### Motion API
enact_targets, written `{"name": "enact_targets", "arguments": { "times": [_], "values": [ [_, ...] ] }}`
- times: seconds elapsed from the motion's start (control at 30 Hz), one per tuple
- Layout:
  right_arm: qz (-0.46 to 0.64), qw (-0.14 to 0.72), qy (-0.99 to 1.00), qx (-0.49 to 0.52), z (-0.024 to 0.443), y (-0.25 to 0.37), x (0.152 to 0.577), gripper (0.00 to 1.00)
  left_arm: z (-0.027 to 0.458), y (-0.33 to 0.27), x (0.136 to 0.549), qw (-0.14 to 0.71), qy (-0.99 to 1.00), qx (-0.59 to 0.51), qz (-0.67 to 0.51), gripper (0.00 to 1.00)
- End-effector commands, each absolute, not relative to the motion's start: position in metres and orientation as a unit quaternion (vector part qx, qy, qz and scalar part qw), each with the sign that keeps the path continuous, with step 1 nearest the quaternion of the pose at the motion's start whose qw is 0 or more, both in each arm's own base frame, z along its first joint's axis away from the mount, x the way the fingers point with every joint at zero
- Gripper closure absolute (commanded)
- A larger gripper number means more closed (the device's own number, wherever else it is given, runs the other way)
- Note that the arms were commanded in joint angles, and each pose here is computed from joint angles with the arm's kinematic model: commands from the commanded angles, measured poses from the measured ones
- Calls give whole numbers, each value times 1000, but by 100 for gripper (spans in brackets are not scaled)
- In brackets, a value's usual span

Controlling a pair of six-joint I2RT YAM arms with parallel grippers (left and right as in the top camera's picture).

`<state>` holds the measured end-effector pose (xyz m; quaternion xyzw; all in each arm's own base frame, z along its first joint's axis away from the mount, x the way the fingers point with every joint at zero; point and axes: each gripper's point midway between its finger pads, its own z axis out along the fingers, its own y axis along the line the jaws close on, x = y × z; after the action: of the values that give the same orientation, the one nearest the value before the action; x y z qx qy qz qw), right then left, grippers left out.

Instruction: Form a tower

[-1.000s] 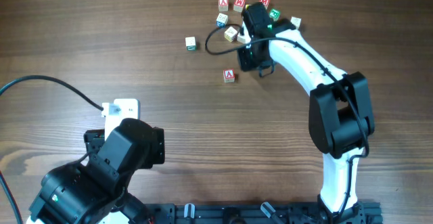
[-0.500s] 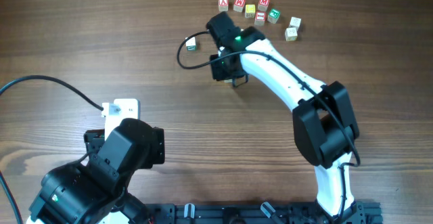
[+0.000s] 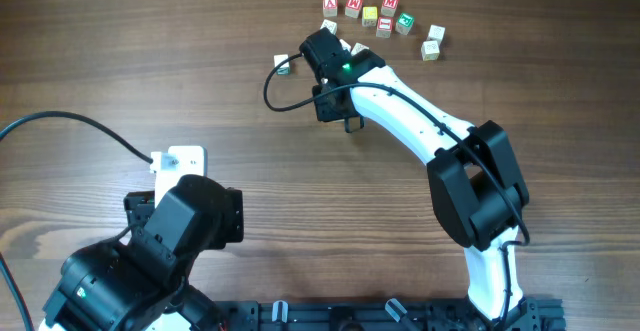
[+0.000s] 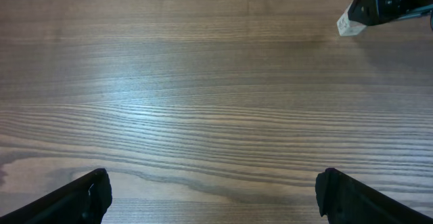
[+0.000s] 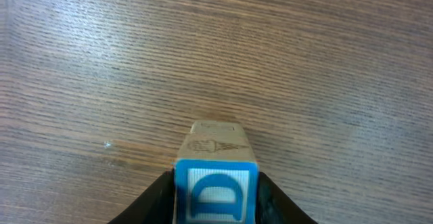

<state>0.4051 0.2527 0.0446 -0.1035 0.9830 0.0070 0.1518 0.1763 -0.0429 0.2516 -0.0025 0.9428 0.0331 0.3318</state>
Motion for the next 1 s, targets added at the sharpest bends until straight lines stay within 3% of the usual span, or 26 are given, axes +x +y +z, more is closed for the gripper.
{"name": "enact_targets", "arguments": {
  "times": [0.0,0.1,0.27,0.33,0.37,0.5,0.73,0.97],
  "values": [
    [12,161,981,-109,54,252,405,61,253,-42,177,334,942,-1,34,0],
    [11,161,981,-109,53,252,405,58,253,-42,177,334,942,-1,34,0],
    [20,176,978,-107,60,257,413,27,253,-42,177,334,942,-1,34,0],
    [25,185,977,-103,73,260,417,5,253,-42,177,334,942,-1,34,0],
    [28,191,976,-102,79,261,419,1,253,-42,177,334,942,-1,34,0],
    [45,218,971,-82,102,268,431,1,253,-42,177,334,942,-1,34,0],
    [127,296,947,5,196,234,498,1,253,-42,177,334,942,-1,34,0],
    [166,332,926,71,200,185,549,0,253,-42,177,334,942,-1,34,0]
  ]
}}
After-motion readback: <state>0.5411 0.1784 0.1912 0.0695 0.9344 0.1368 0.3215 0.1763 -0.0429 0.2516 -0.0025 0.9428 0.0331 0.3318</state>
